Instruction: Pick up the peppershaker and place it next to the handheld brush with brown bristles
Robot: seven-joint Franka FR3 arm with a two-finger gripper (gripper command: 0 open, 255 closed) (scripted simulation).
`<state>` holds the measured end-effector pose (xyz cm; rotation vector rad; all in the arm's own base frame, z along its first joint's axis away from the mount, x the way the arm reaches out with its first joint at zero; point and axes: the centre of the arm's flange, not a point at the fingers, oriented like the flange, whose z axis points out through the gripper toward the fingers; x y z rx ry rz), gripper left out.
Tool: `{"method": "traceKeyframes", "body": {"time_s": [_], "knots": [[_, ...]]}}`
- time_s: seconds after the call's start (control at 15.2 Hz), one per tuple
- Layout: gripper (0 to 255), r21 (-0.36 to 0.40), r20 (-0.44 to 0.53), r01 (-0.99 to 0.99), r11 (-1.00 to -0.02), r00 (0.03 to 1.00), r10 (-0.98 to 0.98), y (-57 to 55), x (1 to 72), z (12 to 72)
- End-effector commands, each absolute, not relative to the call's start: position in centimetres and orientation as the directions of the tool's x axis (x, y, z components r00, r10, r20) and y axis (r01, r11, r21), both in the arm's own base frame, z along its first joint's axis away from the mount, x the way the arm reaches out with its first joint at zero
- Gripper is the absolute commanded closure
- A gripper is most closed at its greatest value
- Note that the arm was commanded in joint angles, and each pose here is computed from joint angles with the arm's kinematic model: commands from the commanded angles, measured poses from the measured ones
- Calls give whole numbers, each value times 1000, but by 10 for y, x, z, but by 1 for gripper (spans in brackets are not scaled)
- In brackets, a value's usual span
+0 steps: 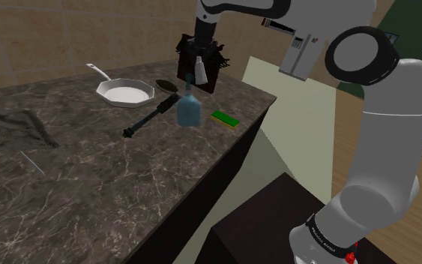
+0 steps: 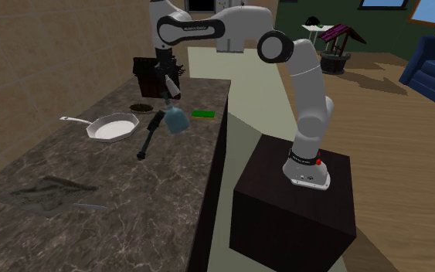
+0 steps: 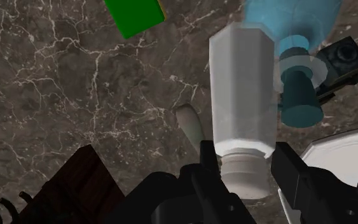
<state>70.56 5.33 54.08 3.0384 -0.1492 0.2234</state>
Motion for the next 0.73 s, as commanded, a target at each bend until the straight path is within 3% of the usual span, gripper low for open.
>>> {"method": "traceKeyframes", "body": {"time_s": [0.0, 0.66], "knots": [[255, 84, 150, -103, -991, 985, -90, 47, 711, 532], [255, 84, 150, -103, -991, 985, -90, 47, 711, 480]]}}
